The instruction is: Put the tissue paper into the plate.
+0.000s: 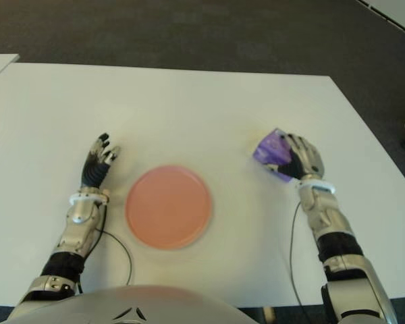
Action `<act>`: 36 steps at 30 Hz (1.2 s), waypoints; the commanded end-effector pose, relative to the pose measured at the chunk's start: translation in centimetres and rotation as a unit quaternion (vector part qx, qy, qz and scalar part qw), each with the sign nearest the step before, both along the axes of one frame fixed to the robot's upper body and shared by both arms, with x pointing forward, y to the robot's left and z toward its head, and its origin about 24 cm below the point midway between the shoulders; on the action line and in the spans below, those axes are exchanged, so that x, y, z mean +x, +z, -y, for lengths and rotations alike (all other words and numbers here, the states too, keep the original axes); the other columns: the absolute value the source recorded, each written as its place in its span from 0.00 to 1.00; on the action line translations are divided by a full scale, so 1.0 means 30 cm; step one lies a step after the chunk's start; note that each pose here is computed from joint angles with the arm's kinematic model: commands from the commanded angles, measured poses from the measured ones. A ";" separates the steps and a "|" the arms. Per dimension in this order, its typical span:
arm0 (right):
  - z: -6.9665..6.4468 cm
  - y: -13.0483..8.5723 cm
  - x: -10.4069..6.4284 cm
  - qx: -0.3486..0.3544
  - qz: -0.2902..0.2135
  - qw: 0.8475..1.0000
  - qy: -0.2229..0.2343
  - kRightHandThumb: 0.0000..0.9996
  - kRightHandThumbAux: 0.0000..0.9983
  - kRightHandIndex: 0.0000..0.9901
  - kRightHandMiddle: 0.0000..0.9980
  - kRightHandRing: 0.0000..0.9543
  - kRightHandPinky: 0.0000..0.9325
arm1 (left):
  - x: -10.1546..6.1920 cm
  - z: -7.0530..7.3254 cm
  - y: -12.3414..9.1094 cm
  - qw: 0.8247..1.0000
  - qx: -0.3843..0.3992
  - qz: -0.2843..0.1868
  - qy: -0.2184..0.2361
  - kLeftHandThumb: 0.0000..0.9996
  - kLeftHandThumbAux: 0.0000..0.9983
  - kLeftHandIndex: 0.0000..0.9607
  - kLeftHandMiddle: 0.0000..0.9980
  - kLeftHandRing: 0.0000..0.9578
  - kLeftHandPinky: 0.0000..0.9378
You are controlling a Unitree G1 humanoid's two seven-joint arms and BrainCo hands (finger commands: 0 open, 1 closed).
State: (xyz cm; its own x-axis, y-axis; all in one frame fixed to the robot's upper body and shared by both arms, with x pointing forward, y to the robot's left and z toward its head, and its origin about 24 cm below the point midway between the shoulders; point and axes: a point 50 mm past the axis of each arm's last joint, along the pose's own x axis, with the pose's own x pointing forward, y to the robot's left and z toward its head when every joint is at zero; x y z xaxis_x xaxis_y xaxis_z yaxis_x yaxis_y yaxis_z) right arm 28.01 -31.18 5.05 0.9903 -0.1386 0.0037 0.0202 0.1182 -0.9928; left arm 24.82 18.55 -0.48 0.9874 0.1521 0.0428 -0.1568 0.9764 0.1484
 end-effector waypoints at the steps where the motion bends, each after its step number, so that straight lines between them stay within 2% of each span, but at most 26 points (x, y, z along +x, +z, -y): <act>1: -0.002 -0.048 -0.016 0.007 -0.035 0.999 -0.010 0.00 0.47 0.00 0.00 0.00 0.00 | -0.016 -0.008 -0.016 1.000 0.003 -0.014 0.005 0.00 0.48 0.00 0.00 0.00 0.00; 7: -0.018 -0.096 -0.035 0.007 -0.061 0.998 -0.009 0.00 0.46 0.00 0.00 0.00 0.00 | -0.015 -0.011 -0.017 1.000 0.001 -0.016 0.005 0.00 0.48 0.00 0.00 0.00 0.00; 12: -0.110 -0.199 -0.069 -0.004 -0.089 0.996 0.012 0.01 0.47 0.00 0.00 0.00 0.00 | -0.014 -0.011 -0.017 1.000 -0.002 -0.016 0.006 0.00 0.49 0.00 0.00 0.00 0.00; 13: -0.118 -0.211 -0.076 -0.010 -0.097 0.995 0.017 0.01 0.47 0.00 0.00 0.00 0.00 | -0.014 -0.011 -0.017 1.000 -0.002 -0.017 0.007 0.00 0.49 0.00 0.00 0.00 0.00; 22: -0.116 -0.266 -0.093 -0.052 -0.131 0.989 0.038 0.04 0.51 0.00 0.00 0.00 0.00 | -0.018 -0.014 -0.014 1.000 -0.005 -0.010 0.007 0.00 0.50 0.00 0.00 0.00 0.00; 36: -0.128 -0.288 -0.084 -0.063 -0.126 0.989 0.046 0.08 0.47 0.00 0.00 0.00 0.00 | -0.028 -0.016 -0.009 1.000 0.007 -0.001 0.003 0.00 0.51 0.00 0.00 0.00 0.00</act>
